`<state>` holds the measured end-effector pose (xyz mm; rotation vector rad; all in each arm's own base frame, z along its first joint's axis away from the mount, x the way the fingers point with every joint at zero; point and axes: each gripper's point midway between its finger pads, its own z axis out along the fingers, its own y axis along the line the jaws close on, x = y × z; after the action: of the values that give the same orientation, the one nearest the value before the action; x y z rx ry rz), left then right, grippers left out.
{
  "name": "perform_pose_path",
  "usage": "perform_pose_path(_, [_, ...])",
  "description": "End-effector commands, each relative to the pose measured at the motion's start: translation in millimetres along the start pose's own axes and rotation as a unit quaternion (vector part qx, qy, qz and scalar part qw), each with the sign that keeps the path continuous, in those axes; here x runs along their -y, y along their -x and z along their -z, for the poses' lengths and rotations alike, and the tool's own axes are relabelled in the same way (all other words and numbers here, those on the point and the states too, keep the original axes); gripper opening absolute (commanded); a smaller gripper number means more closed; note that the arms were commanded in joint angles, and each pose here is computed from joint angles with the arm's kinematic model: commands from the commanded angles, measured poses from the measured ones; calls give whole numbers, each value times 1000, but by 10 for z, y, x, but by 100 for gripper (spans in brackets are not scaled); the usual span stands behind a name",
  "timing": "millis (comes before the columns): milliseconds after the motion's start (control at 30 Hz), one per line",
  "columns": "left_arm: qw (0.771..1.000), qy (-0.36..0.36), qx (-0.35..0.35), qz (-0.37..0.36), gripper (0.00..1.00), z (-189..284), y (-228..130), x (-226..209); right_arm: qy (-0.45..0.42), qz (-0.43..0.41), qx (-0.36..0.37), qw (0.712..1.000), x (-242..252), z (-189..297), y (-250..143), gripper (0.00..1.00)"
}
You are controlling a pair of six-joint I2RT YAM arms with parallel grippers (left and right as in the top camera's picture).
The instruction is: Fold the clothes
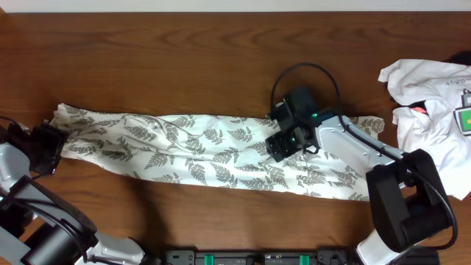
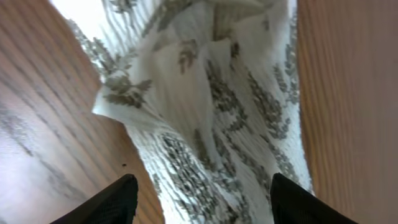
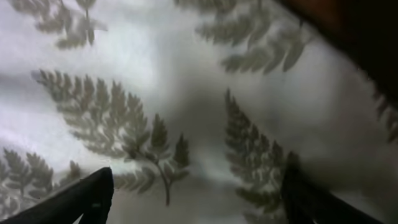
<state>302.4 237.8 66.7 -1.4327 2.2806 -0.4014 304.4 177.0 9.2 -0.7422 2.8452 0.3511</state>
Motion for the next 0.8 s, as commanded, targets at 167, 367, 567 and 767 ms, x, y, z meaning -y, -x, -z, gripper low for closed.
perform_pose_path(167, [1000, -19, -18, -7, 69, 1, -80, 81, -11, -35, -46, 998, 71, -59, -223, 85])
perform_pose_path(367, [999, -29, -23, -7, 69, 1, -98, 120, -31, -86, -85, 992, 276, -162, -409, 86])
perform_pose_path(567, [999, -29, -26, -9, 69, -5, -116, 133, -47, -110, -101, 988, 648, -288, -529, 86])
perform_pose_path(767, [999, -30, -30, -18, 69, -28, -156, 194, -65, -114, -50, 990, 1067, -280, -366, 86])
